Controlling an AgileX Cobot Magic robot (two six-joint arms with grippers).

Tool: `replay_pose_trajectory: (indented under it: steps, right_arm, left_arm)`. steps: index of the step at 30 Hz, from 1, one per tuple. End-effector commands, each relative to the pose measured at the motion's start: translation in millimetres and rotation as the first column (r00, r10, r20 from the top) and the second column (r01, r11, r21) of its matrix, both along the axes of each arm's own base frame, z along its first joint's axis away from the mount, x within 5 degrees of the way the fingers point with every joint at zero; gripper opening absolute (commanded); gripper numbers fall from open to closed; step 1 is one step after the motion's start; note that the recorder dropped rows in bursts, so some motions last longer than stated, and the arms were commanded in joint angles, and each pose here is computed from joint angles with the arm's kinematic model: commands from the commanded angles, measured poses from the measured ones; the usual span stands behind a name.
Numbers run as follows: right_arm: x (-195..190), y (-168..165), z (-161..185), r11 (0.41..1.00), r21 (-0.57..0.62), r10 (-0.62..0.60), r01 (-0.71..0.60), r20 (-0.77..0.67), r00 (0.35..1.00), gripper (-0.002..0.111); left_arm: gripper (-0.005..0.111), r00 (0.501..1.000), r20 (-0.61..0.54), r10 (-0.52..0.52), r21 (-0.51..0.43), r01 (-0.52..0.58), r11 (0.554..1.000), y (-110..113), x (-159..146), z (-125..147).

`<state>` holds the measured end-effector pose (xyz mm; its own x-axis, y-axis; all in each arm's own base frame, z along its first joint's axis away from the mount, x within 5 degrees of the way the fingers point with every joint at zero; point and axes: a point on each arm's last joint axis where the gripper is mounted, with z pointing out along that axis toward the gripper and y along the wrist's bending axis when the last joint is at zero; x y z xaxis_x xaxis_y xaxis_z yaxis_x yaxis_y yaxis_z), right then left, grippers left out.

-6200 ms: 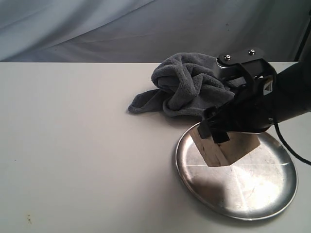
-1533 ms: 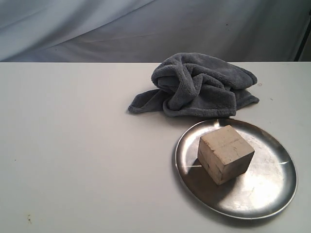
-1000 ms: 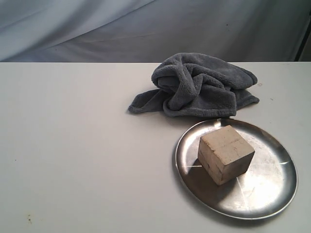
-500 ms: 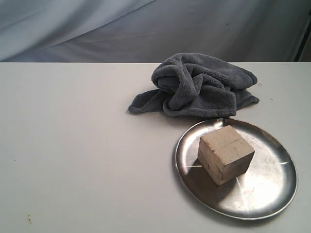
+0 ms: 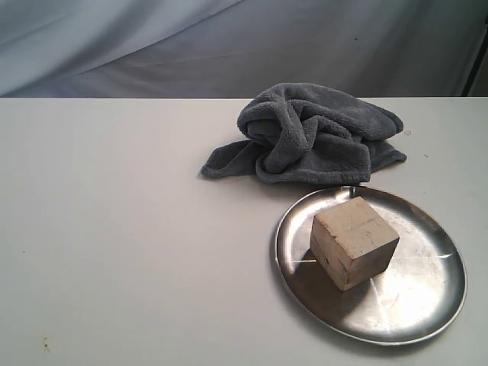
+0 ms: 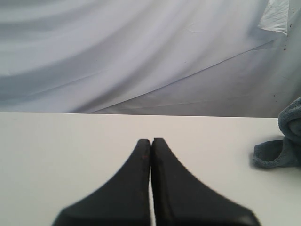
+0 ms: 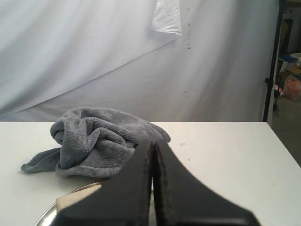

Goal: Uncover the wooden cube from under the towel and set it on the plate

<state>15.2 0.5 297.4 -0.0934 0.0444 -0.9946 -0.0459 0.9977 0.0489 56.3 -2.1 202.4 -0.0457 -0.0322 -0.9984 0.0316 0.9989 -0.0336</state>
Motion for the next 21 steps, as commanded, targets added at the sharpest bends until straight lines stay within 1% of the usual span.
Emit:
replay_pose_trajectory:
  steps: [1, 4, 6, 8, 10, 16, 19, 21]
  right_arm:
    - [0.6, 0.7, -2.2, 1.0, 0.0, 0.021, -0.021, -0.002, 1.0, 0.0]
    - [6.0, -0.1, -2.2, 1.0, -0.019, 0.011, -0.009, 0.082, 0.997, 0.0]
    - [12.0, 0.5, -9.3, 1.0, -0.018, 0.013, -0.011, 0.113, 0.993, 0.0]
    - [17.6, 1.0, -21.6, 1.0, -0.02, 0.013, -0.012, 0.093, 0.996, 0.0]
    - [22.0, 2.2, -34.4, 1.0, 0.007, 0.021, -0.021, 0.052, 0.998, 0.0]
    - [31.6, 4.9, -56.3, 0.994, 0.096, 0.035, -0.042, 0.077, 0.996, 0.0]
    - [36.1, 4.3, -66.7, 0.997, 0.072, 0.027, -0.036, 0.126, 0.992, 0.0]
    - [37.5, 3.9, -70.6, 0.999, 0.027, 0.026, -0.03, 0.151, 0.988, 0.0]
  left_arm:
    - [0.001, 1.0, -0.001, -0.001, 0.0, 0.001, 1.0, 0.0, 0.1, -1.2]
    - [0.001, 1.0, -0.001, -0.001, 0.0, 0.001, 1.0, 0.0, 0.1, -1.2]
    - [0.001, 1.0, -0.001, -0.001, 0.0, 0.001, 1.0, 0.0, 0.1, -1.2]
    - [0.001, 1.0, -0.001, -0.001, 0.0, 0.001, 1.0, 0.0, 0.1, -1.2]
    - [0.001, 1.0, -0.001, -0.001, 0.0, 0.001, 1.0, 0.0, 0.1, -1.2]
    - [0.001, 1.0, -0.001, -0.001, -0.002, 0.001, 1.0, 0.0, 0.1, -1.2]
    - [0.001, 1.0, -0.001, -0.001, -0.002, 0.001, 1.0, 0.0, 0.1, -1.2]
    - [0.001, 1.0, -0.001, -0.001, -0.002, 0.001, 1.0, 0.0, 0.1, -1.2]
